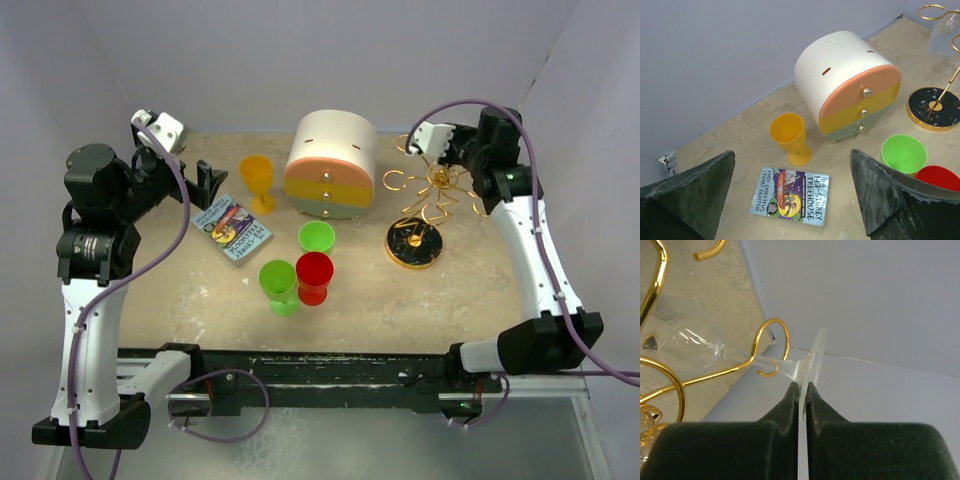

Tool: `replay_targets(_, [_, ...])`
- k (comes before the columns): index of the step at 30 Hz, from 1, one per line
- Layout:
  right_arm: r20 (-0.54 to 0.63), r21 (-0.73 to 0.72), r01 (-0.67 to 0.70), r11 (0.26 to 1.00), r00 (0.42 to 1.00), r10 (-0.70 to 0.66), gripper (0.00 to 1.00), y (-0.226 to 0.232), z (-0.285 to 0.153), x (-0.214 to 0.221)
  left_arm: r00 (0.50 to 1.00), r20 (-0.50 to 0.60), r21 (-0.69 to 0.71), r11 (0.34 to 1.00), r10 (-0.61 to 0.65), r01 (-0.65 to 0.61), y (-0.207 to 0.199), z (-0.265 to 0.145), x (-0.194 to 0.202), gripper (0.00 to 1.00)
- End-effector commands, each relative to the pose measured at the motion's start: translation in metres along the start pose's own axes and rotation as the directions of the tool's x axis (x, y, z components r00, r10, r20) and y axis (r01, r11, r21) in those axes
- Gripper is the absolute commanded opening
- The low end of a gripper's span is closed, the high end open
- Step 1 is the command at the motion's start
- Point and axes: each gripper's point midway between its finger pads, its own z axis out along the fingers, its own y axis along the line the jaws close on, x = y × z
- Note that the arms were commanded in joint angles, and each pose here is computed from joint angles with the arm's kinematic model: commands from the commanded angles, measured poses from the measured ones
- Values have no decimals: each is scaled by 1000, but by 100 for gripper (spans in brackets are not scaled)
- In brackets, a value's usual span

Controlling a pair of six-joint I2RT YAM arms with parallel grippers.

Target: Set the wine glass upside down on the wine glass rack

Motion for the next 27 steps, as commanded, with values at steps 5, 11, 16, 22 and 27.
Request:
replay_targets(5, [6, 128, -31, 991, 1000, 30, 0, -41, -8, -8, 998, 50, -5, 999, 38, -37, 2, -3, -14, 99])
replay_targets(11, [-16, 125, -30, 992, 999, 32, 0, -42, -3, -7, 998, 49, -2, 999, 36, -36, 2, -2, -13, 99])
replay_targets(16, [-24, 106, -32, 994, 999, 35, 0, -39, 1, -7, 998, 50, -3, 999, 37, -37, 2, -2, -14, 99])
replay_targets(22, [-33, 98, -31, 995, 999, 34, 0, -36, 5, -5, 998, 51, -1, 999, 39, -39, 2, -3, -14, 99])
replay_targets(27, [-33, 94, -34, 995, 999, 38, 0, -35, 7, -5, 998, 50, -3, 999, 39, -39, 2, -3, -13, 99])
